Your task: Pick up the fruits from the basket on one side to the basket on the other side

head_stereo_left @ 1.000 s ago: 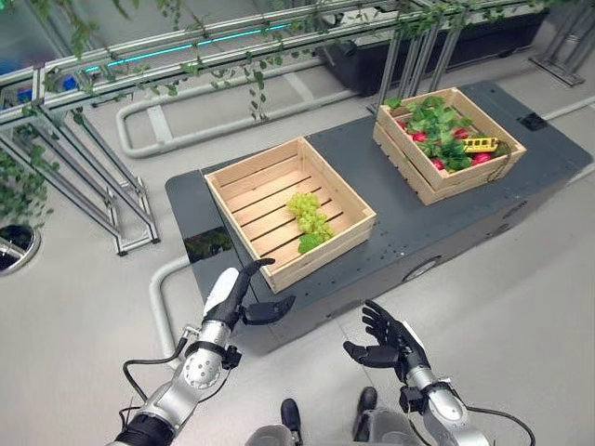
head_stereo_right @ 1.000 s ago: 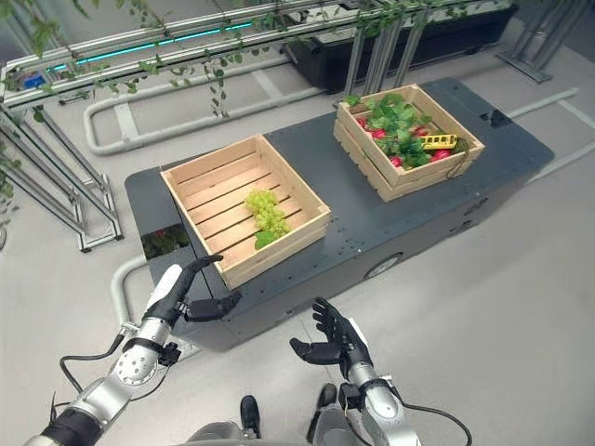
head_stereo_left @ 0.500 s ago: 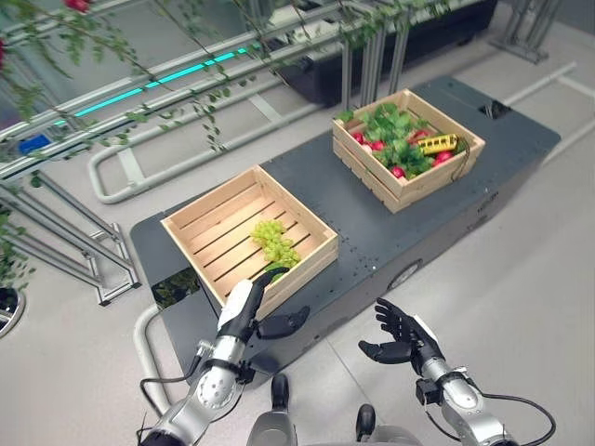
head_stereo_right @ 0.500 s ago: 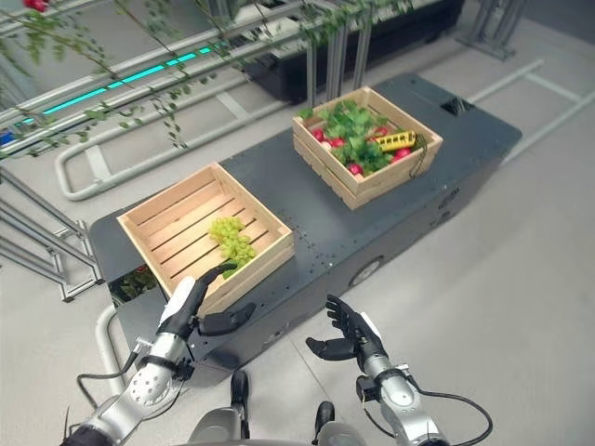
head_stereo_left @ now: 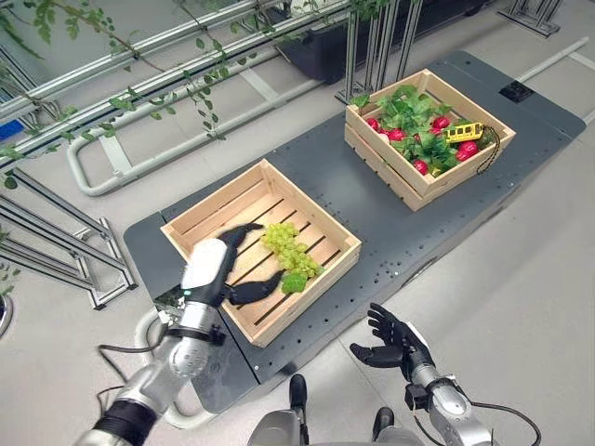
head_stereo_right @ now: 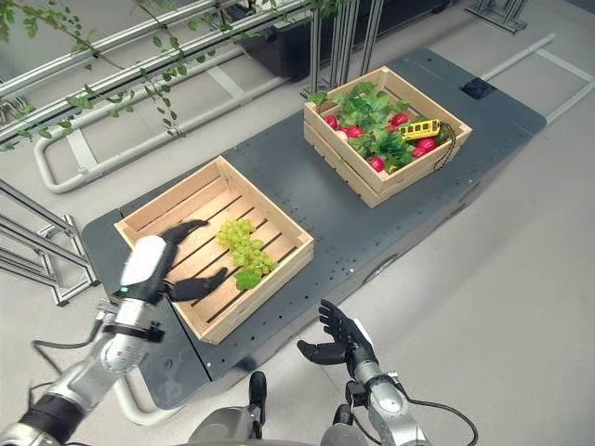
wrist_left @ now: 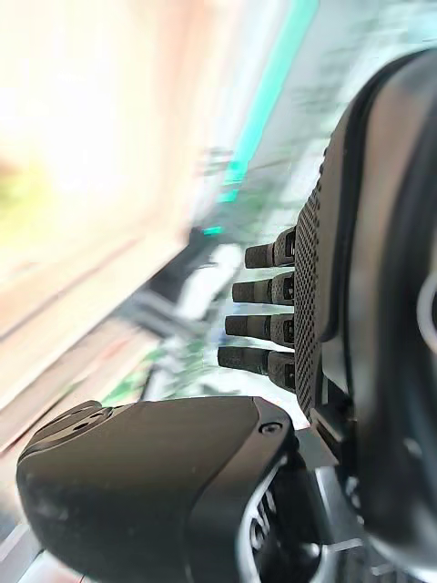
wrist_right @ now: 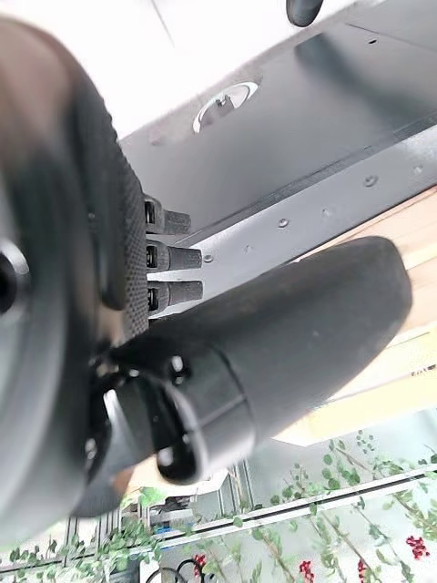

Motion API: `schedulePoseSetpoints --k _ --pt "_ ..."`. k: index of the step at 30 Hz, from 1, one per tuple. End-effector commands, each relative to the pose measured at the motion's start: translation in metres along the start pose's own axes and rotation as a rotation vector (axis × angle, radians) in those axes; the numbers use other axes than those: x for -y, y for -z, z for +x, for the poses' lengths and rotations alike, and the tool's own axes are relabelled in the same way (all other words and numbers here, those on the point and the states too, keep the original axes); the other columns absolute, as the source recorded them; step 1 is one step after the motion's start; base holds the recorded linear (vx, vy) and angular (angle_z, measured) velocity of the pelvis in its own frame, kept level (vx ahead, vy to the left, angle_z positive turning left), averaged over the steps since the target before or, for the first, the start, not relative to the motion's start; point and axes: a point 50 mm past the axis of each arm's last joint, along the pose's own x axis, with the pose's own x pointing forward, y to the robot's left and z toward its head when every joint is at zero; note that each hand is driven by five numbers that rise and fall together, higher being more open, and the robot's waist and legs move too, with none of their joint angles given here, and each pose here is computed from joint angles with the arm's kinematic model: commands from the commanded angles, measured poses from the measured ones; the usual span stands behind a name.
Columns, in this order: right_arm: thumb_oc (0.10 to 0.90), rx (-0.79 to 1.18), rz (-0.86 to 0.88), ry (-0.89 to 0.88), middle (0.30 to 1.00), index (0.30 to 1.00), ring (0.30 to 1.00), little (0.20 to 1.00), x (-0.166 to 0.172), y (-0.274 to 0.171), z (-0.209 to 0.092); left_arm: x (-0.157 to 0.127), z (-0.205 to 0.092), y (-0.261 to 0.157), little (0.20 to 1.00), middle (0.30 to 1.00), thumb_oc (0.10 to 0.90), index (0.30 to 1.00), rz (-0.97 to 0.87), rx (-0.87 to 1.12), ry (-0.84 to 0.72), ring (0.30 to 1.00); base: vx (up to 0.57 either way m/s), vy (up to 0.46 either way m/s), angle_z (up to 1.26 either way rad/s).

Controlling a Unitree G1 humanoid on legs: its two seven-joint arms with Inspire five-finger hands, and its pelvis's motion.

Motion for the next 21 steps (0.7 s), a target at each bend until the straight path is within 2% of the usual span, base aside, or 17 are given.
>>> schedulePoseSetpoints --k 1,4,10,17,21 --pt "0.8 0.154 -0.086 -0.035 0.9 0.9 0.9 0.9 0.013 -0.037 0.006 -0.058 0.047 -0.007 0.9 0.9 0.8 0.9 0.082 0.086 -0.374 0.9 -0.05 0.09 -0.01" --pt "0.8 0.157 -0.134 -0.045 0.9 0.9 0.9 0.9 0.02 -0.046 0.011 -0.081 0.063 0.012 0.9 0.9 0.8 0.9 0.205 0.013 -0.444 0.9 -0.05 0.09 0.02" --pt "0.8 0.202 -0.189 -0.072 0.9 0.9 0.9 0.9 0.029 -0.07 0.023 -0.111 0.09 0.037 0.9 0.9 0.8 0.9 0.407 -0.081 -0.443 0.9 -0.06 0.071 -0.1" --pt "0.8 0.258 -0.217 -0.096 0.9 0.9 0.9 0.9 0.03 -0.092 0.034 -0.135 0.119 0.027 0.9 0.9 0.8 0.9 0.574 -0.029 -0.451 0.9 -0.07 0.053 -0.09" --pt "0.8 0.274 -0.232 -0.092 0.9 0.9 0.9 0.9 0.029 -0.105 0.042 -0.157 0.144 0.007 0.9 0.9 0.8 0.9 0.744 0.059 -0.452 0.9 -0.04 0.096 -0.04"
